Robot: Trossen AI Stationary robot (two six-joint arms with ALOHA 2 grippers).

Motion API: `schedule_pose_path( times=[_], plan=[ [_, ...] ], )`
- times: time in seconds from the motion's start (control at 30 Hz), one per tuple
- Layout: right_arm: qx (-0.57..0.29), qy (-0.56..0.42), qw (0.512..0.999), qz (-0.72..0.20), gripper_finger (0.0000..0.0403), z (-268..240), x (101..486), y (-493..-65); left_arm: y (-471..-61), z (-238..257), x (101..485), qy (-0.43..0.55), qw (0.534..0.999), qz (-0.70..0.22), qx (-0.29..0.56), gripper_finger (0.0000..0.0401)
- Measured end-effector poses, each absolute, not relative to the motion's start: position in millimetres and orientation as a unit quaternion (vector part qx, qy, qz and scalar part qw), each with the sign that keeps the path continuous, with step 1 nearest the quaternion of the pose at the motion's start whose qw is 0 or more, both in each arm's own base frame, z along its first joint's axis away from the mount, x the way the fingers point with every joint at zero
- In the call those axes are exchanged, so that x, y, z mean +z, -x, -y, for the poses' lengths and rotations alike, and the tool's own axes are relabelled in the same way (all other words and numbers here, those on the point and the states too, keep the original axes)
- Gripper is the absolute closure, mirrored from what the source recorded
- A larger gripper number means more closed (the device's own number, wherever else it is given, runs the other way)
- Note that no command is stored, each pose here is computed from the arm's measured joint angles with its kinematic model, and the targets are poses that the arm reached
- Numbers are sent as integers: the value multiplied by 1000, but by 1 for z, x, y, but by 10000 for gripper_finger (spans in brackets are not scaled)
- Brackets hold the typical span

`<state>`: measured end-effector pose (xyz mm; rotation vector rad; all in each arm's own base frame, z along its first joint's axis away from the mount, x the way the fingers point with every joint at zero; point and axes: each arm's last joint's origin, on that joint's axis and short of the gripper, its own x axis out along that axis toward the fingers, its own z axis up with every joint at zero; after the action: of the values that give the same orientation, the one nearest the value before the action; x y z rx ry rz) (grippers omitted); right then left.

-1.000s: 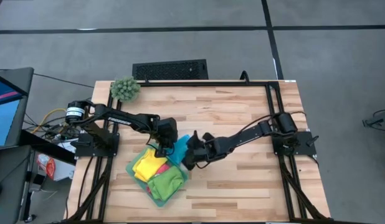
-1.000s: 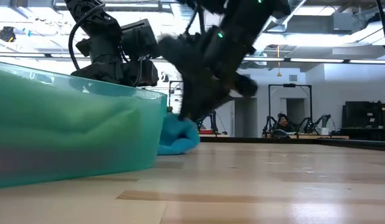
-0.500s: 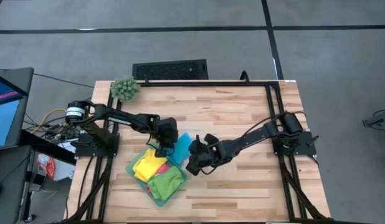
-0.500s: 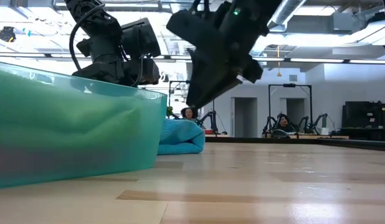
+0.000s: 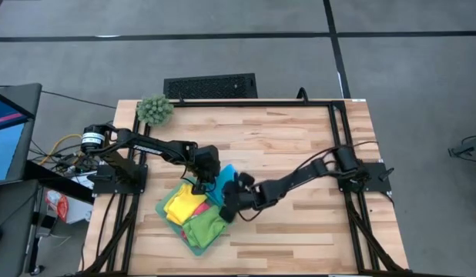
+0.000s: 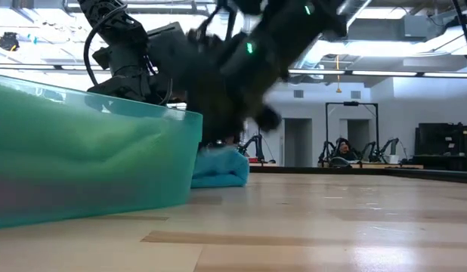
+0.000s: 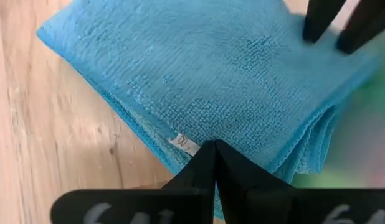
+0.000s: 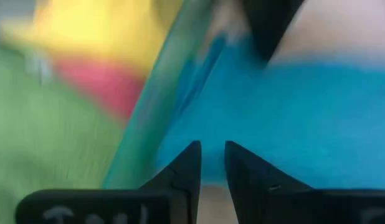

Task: Fold microfiber towels
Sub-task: Stack the folded blue towel on top of the folded yellow towel inside the green bin

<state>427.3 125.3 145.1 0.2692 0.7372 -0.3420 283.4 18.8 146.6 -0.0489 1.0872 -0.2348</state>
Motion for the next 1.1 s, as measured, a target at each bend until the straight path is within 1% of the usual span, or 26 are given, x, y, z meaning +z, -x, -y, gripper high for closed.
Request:
schedule_pose_path(
  times=[0.1,0.23,0.3,0.37,0.47,0.6,0.7,0.87,0.97,1.03,1.1],
  plan=[
    [-155,-154,897,-384,311,-130,123,-428,-283,-19,147,24,848,-517,-112,401],
    [-152,-157,901,-375,315,-128,133,-429,-283,-19,146,22,848,-518,-112,401],
    [-153,-141,898,-387,317,-126,138,-424,-283,-19,146,20,848,-518,-114,401],
    [-146,-141,905,-374,317,-126,147,-425,-283,-19,146,20,848,-518,-114,401],
    [-137,-129,916,-355,316,-123,174,-421,-283,-19,146,20,848,-518,-113,401],
    [-190,-115,913,-344,317,-114,202,-407,-285,-23,157,37,851,-516,-95,401],
    [-229,-147,893,-357,315,-105,211,-397,-286,-29,171,57,854,-512,-77,401],
    [-248,-183,868,-389,309,-99,200,-395,-282,-42,187,99,848,-519,-42,401],
    [-250,-217,852,-405,308,-102,193,-394,-278,-56,189,174,841,-511,-23,398],
    [-256,-234,843,-411,308,-105,193,-391,-276,-67,189,227,835,-501,-25,386],
    [-271,-242,834,-416,307,-107,195,-385,-273,-78,188,253,831,-495,-19,362]
  ],
)
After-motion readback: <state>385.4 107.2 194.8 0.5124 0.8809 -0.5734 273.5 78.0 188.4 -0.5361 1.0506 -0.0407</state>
